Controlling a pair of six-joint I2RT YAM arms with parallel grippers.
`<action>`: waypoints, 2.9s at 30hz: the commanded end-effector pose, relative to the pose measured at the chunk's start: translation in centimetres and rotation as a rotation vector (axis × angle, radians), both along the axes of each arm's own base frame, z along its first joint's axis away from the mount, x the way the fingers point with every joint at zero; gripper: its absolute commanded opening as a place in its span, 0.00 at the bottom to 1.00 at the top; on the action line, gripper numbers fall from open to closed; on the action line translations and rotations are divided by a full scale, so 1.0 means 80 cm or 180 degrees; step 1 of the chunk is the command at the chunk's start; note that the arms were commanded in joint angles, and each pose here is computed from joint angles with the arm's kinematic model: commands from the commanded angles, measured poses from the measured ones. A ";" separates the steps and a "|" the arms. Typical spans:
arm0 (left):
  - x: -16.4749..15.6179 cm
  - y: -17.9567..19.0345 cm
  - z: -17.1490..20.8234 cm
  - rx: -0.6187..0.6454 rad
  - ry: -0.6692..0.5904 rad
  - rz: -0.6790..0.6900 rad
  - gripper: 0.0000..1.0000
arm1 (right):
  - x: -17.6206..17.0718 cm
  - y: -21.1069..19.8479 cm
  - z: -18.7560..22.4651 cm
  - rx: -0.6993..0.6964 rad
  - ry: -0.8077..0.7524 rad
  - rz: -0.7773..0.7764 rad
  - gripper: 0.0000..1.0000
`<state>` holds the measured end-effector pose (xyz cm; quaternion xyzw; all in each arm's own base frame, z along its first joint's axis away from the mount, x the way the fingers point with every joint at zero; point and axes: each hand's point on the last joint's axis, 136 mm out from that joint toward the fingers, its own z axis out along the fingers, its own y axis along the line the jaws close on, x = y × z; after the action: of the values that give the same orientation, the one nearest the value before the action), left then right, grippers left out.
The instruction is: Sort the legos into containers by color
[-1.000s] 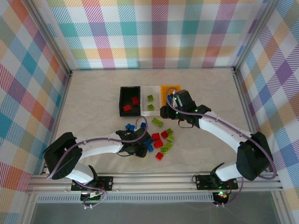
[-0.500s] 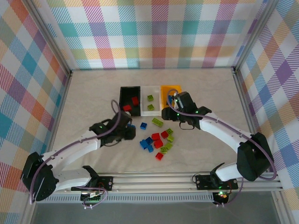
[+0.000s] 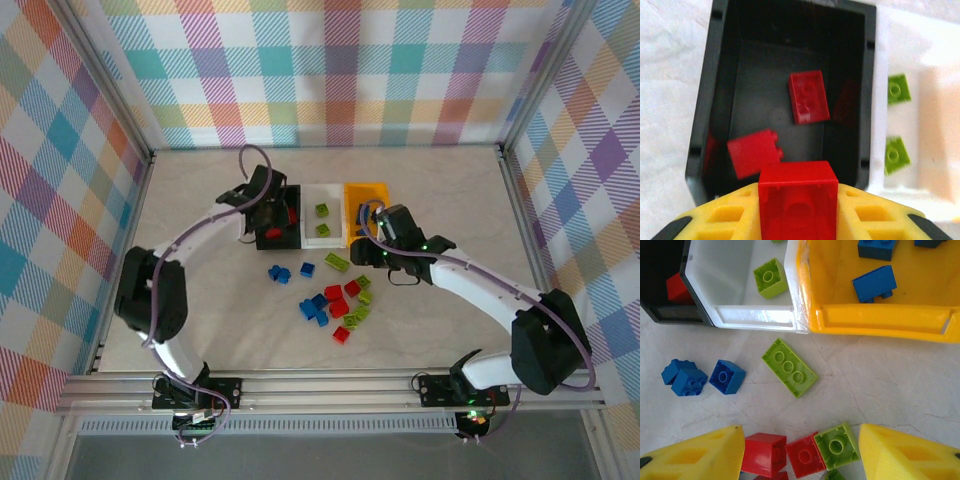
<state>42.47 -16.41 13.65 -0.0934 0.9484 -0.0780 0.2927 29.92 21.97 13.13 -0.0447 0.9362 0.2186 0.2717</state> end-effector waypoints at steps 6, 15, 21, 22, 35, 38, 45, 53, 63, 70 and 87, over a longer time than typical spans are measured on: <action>0.039 0.008 -0.011 0.0162 0.0122 0.0103 0.50 | -0.009 -0.001 0.009 0.0105 0.0005 0.0034 0.63; 0.024 -0.015 0.044 -0.0282 -0.0121 -0.0023 0.83 | -0.023 0.004 0.001 0.0148 0.0122 0.0185 0.64; -0.038 -0.052 0.077 -0.0673 -0.0238 -0.0344 0.90 | -0.032 -0.001 -0.030 -0.0007 0.0338 0.0220 0.63; -0.053 -0.057 0.075 -0.0733 -0.0230 -0.0393 0.90 | -0.033 -0.002 -0.037 -0.0041 0.0396 0.0208 0.63; -0.202 -0.038 0.006 -0.1223 0.0072 -0.0428 1.00 | -0.085 -0.008 -0.102 -0.0128 0.0900 0.0450 0.55; -0.216 -0.029 -0.006 -0.1218 0.0128 -0.0384 1.00 | -0.087 -0.004 -0.111 -0.0138 0.0928 0.0515 0.57; -0.230 -0.019 -0.028 -0.1155 0.0267 -0.0323 1.00 | -0.094 0.005 -0.128 -0.0219 0.1030 0.0617 0.57; -0.230 -0.016 -0.031 -0.1123 0.0277 -0.0283 1.00 | -0.099 0.007 -0.130 -0.0265 0.1048 0.0670 0.43; -0.231 -0.016 -0.032 -0.1110 0.0313 -0.0288 1.00 | -0.097 0.002 -0.115 -0.0278 0.0909 0.0653 0.29; -0.232 -0.013 -0.032 -0.1088 0.0309 -0.0275 1.00 | -0.095 0.000 -0.081 -0.0239 0.0742 0.0680 0.28; -0.249 -0.007 -0.040 -0.1102 0.0376 -0.0318 1.00 | 0.094 0.117 0.011 -0.0054 0.0086 0.0685 0.30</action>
<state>23.65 -17.24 11.03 -0.1021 0.9356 -0.2503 0.2270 35.51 30.93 14.87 -0.1420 0.9272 0.2569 0.2325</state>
